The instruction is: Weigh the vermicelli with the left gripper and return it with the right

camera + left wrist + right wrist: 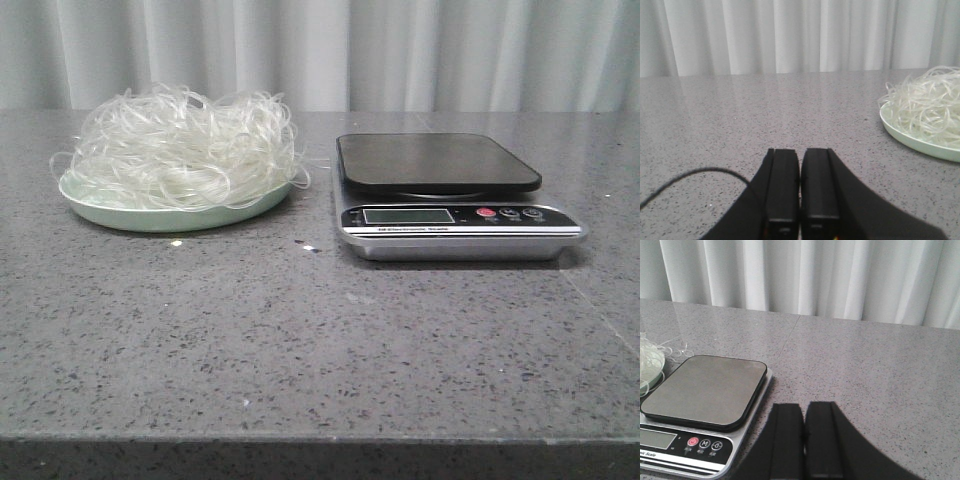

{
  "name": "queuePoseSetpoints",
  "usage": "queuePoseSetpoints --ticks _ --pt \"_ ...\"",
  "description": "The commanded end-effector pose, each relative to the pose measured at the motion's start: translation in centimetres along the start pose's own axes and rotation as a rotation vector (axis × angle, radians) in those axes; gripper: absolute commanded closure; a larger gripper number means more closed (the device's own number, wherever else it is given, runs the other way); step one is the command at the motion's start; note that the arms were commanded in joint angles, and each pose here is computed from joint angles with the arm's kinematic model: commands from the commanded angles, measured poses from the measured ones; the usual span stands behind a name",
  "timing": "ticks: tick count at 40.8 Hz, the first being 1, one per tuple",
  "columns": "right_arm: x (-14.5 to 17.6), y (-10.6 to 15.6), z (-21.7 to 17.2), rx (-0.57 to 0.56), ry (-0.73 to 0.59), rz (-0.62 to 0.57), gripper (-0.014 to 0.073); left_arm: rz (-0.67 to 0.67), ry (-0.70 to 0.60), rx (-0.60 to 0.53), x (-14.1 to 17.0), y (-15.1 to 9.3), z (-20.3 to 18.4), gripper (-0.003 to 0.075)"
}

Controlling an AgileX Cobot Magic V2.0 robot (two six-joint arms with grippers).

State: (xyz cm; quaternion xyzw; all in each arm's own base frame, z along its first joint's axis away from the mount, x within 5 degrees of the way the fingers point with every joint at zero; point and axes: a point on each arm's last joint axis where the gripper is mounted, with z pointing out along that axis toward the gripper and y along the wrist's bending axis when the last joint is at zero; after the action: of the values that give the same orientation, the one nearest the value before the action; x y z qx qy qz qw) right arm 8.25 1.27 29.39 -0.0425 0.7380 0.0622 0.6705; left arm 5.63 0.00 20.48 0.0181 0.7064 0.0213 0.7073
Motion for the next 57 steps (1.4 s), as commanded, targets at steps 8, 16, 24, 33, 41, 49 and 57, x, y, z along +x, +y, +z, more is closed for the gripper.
queuePoseSetpoints --ticks 8,16,24,33,41,49,57 --pt "-1.5 -0.1 -0.1 0.013 -0.096 -0.006 0.0445 0.023 -0.100 -0.015 -0.6 0.1 -0.2 0.0583" --pt "-1.5 -0.1 -0.1 0.013 -0.096 -0.006 0.0445 0.023 -0.100 -0.015 -0.6 0.1 -0.2 0.0583" --pt "-1.5 -0.1 -0.1 0.013 -0.096 -0.006 0.0445 0.023 -0.100 -0.015 -0.6 0.1 -0.2 0.0583" --pt "-1.5 -0.1 -0.1 0.013 -0.096 -0.006 0.0445 0.023 -0.100 -0.015 -0.6 0.1 -0.2 0.0583" --pt "-1.4 -0.1 -0.1 0.013 -0.095 -0.006 0.0445 0.023 -0.100 -0.015 -0.6 0.1 -0.2 0.0583" --pt "0.5 -0.4 -0.7 0.045 -0.099 -0.005 0.0445 0.023 -0.100 -0.015 -0.6 0.1 -0.2 0.0583" --pt "4.8 -1.0 -1.5 0.125 -0.151 -0.004 0.0445 0.023 -0.100 -0.015 -0.6 0.1 -0.2 0.0583"
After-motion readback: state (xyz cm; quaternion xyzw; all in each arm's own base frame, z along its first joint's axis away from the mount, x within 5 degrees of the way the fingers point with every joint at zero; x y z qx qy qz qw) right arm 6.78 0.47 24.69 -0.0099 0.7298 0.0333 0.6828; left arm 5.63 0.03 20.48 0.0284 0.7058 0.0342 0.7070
